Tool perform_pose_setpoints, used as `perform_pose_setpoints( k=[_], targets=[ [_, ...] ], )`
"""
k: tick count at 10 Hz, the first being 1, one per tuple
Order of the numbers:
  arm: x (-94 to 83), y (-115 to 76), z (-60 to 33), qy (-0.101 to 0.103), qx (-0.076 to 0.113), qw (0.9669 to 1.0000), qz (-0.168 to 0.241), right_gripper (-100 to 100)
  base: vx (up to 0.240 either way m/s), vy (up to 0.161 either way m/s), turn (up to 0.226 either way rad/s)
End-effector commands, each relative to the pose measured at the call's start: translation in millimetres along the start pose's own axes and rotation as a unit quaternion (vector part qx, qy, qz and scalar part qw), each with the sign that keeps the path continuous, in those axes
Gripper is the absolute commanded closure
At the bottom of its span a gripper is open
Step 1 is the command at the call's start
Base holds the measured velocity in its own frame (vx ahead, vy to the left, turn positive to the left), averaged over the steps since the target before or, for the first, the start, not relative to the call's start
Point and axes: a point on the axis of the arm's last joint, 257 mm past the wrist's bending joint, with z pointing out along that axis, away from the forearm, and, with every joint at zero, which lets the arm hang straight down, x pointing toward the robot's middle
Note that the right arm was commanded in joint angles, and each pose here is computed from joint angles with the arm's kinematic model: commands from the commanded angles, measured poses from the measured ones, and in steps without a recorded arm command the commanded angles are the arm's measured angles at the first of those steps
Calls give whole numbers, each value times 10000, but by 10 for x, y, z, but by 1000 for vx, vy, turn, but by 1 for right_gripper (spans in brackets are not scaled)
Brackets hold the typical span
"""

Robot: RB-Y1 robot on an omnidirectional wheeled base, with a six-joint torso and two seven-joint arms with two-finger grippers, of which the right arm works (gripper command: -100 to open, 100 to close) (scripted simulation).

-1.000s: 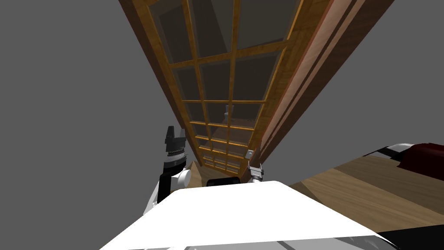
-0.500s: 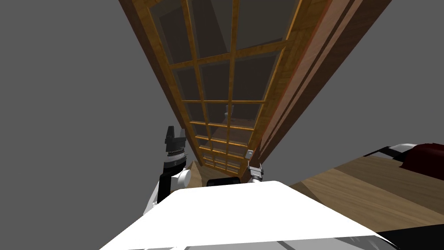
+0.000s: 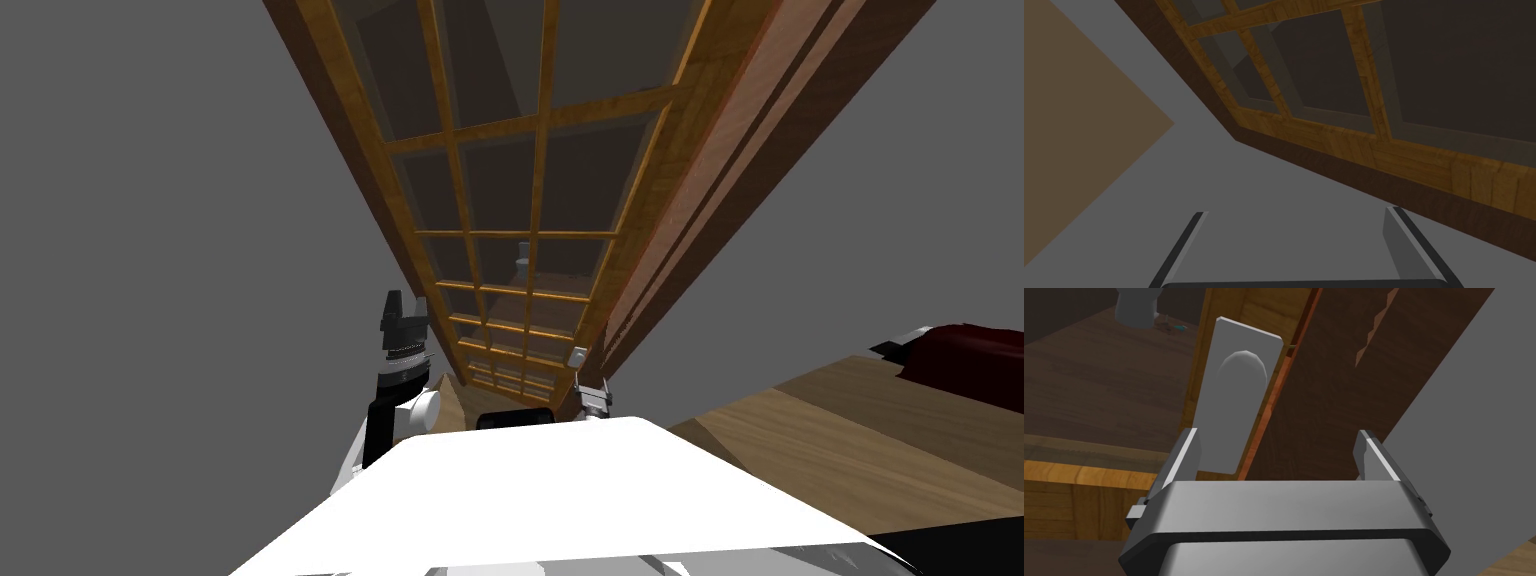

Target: Push the door open

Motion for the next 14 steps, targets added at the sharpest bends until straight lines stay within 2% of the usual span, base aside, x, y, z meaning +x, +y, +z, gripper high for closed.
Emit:
perform_pose_setpoints(
  k=[1, 8, 9, 10, 14],
  targets=[
    [177, -12, 193, 240, -8, 9997, 28, -100, 41, 9, -5],
    [177, -12, 193, 240, -8, 9997, 28, -100, -7, -3, 10],
    [123, 95, 133, 191, -88, 9998, -30, -100, 42, 25, -84],
    [163, 101, 166, 234, -117, 9997, -16, -100, 59, 68, -115],
    [163, 101, 166, 234, -117, 9997, -16, -100, 17, 12, -3]
  ],
)
